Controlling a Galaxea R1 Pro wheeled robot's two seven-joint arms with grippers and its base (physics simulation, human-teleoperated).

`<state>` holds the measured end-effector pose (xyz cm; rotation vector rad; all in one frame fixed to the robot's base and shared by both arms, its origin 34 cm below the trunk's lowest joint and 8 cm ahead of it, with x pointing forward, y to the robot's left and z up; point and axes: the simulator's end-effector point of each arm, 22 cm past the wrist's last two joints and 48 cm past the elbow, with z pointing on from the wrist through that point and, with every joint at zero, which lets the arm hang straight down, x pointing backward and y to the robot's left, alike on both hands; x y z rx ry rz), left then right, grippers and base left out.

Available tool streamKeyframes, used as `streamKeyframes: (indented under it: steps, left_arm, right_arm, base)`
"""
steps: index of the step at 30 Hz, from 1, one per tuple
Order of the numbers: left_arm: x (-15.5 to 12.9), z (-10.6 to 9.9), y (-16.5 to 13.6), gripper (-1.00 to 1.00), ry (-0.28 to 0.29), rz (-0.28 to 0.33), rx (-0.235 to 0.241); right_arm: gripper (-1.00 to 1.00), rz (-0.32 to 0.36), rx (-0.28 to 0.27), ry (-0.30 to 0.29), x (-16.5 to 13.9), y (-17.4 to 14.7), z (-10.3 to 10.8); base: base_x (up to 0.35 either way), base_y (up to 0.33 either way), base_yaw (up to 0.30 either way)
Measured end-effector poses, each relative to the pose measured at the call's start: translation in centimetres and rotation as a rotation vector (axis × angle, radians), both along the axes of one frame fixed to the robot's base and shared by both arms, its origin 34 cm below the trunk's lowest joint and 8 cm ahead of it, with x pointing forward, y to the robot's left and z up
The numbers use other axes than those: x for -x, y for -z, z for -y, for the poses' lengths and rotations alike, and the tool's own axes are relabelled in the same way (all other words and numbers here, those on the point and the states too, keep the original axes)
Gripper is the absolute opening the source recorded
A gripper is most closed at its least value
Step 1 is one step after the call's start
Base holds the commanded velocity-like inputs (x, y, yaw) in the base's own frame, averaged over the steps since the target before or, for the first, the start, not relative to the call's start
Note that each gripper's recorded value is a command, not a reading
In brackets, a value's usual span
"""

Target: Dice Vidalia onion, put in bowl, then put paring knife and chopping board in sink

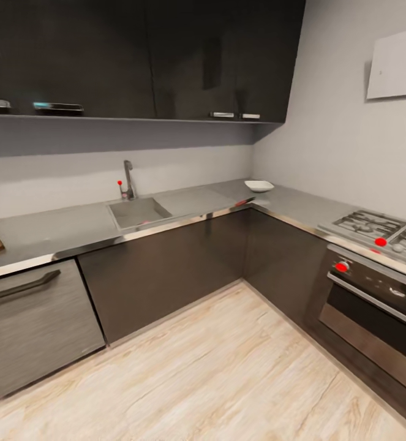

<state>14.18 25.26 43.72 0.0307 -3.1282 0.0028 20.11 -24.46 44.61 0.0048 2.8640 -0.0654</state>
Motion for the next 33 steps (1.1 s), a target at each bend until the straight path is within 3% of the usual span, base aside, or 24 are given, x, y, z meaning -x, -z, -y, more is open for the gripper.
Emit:
streamKeyframes:
  steps: [33]
  left_arm:
    - [-0.23,0.59,-0.01,1.00,-0.001,0.006,0.007]
  right_arm:
    - [1.00,0.005,0.000,0.000,-0.16,-0.04,0.00]
  base:
    - [0.012,0.000,0.287]
